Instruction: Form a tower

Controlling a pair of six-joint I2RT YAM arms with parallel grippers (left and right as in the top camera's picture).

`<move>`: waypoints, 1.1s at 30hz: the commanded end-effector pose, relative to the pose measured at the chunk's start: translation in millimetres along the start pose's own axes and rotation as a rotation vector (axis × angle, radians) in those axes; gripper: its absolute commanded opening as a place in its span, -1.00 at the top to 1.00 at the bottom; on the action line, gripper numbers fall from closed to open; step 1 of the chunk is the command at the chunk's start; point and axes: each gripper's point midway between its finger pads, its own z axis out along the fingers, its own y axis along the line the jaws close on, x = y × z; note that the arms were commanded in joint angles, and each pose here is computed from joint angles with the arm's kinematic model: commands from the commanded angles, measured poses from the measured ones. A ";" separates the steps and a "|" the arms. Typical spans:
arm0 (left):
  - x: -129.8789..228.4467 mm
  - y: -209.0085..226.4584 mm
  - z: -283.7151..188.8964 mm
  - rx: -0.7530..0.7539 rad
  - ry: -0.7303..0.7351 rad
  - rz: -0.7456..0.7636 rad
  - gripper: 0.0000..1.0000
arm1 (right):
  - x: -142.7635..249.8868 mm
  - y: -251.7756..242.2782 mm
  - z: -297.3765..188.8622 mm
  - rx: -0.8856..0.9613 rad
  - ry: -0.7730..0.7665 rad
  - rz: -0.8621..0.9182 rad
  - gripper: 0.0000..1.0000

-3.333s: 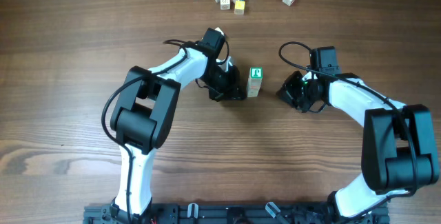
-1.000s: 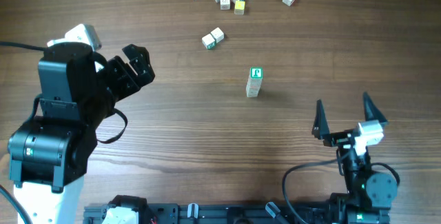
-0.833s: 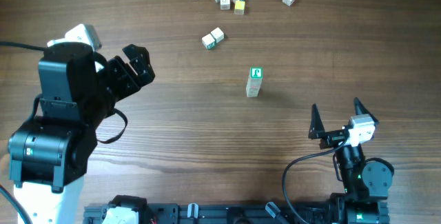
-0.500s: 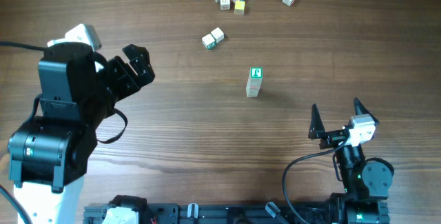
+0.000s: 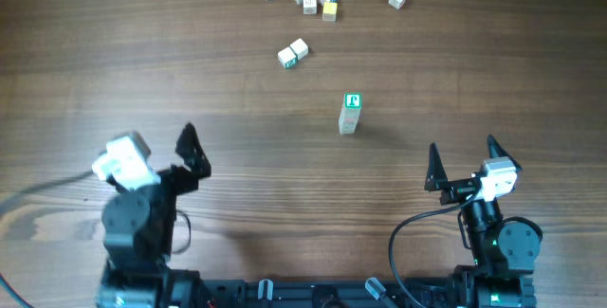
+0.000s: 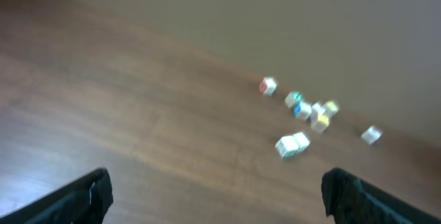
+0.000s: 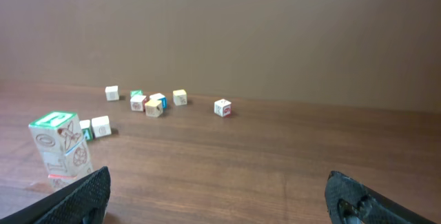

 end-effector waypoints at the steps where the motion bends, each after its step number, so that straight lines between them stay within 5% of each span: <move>1: 20.5 10.2 -2.9 0.062 -0.127 0.026 -1.00 | -1.8 -0.8 -0.5 0.007 -0.009 0.008 -0.99; 5: 23.1 28.2 1.3 0.041 -0.272 0.053 -1.00 | -1.8 -0.8 -0.5 0.007 -0.009 0.008 -0.99; 11: 53.0 42.1 14.5 0.010 -0.201 0.122 -1.00 | -1.8 -0.8 -0.5 0.007 -0.009 0.008 -0.99; 33: 56.0 36.7 15.1 0.037 -0.187 0.181 -1.00 | -1.8 -0.8 -0.5 0.006 -0.009 0.008 -0.99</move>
